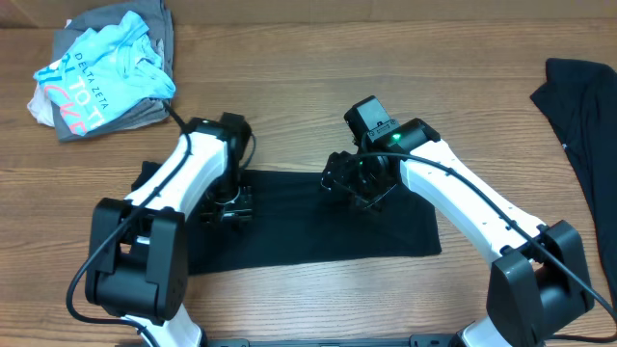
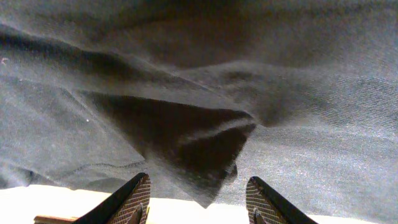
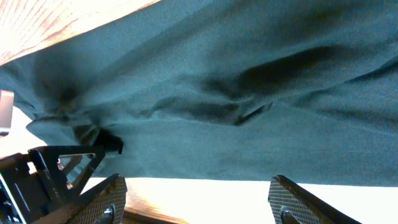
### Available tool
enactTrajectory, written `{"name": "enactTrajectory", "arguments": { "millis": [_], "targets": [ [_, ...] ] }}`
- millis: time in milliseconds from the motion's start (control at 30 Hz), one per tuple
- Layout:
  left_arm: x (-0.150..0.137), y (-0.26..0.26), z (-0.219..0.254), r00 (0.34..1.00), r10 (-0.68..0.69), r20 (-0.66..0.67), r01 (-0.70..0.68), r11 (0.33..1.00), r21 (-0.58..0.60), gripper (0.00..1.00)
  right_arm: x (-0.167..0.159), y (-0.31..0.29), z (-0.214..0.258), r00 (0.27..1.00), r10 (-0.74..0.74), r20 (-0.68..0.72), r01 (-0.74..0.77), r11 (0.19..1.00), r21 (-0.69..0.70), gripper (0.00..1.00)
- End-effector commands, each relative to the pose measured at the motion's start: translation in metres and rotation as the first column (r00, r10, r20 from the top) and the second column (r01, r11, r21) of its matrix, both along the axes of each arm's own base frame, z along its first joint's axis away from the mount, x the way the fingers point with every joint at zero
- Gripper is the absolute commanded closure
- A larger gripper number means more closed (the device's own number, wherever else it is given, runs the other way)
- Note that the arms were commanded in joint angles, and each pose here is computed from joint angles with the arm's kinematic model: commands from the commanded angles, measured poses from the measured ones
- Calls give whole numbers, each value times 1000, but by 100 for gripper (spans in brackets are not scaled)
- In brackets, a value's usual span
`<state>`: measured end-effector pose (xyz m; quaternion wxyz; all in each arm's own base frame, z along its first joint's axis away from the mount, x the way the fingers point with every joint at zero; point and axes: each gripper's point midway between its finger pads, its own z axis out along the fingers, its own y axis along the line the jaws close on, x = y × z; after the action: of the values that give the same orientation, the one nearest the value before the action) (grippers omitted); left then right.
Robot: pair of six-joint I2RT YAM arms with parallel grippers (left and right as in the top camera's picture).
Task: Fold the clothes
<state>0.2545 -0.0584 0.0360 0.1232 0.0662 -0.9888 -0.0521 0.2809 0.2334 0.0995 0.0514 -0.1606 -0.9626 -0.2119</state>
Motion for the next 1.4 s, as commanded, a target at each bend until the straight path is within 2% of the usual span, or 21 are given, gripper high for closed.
{"name": "enactTrajectory", "arguments": {
  "millis": [0,267,400,567,900,1367],
  "targets": [
    [0,1,4,999,20,47,-24,995,95,48,2,-3,-3,1000,-5,7,5,1000,-18,22],
    [-1,2,6,998,13,68,-23,988,156,48,0,-4,-4,1000,-1,3,1,1000,-22,22],
    [-1,3,6,997,21,67,-32,986,162,52,0,-4,-4,1000,-1,2,1,1000,-22,22],
    [-2,3,6,998,25,66,-36,985,166,51,0,-4,-4,1000,-1,2,1,1000,-21,22],
    [-22,10,-13,999,31,26,-35,982,184,51,2,-3,-3,1000,-2,10,2,1000,-17,22],
    [-7,14,-14,996,2,88,-21,977,212,52,3,-3,-3,1000,-2,13,2,1000,-16,22]
  ]
}}
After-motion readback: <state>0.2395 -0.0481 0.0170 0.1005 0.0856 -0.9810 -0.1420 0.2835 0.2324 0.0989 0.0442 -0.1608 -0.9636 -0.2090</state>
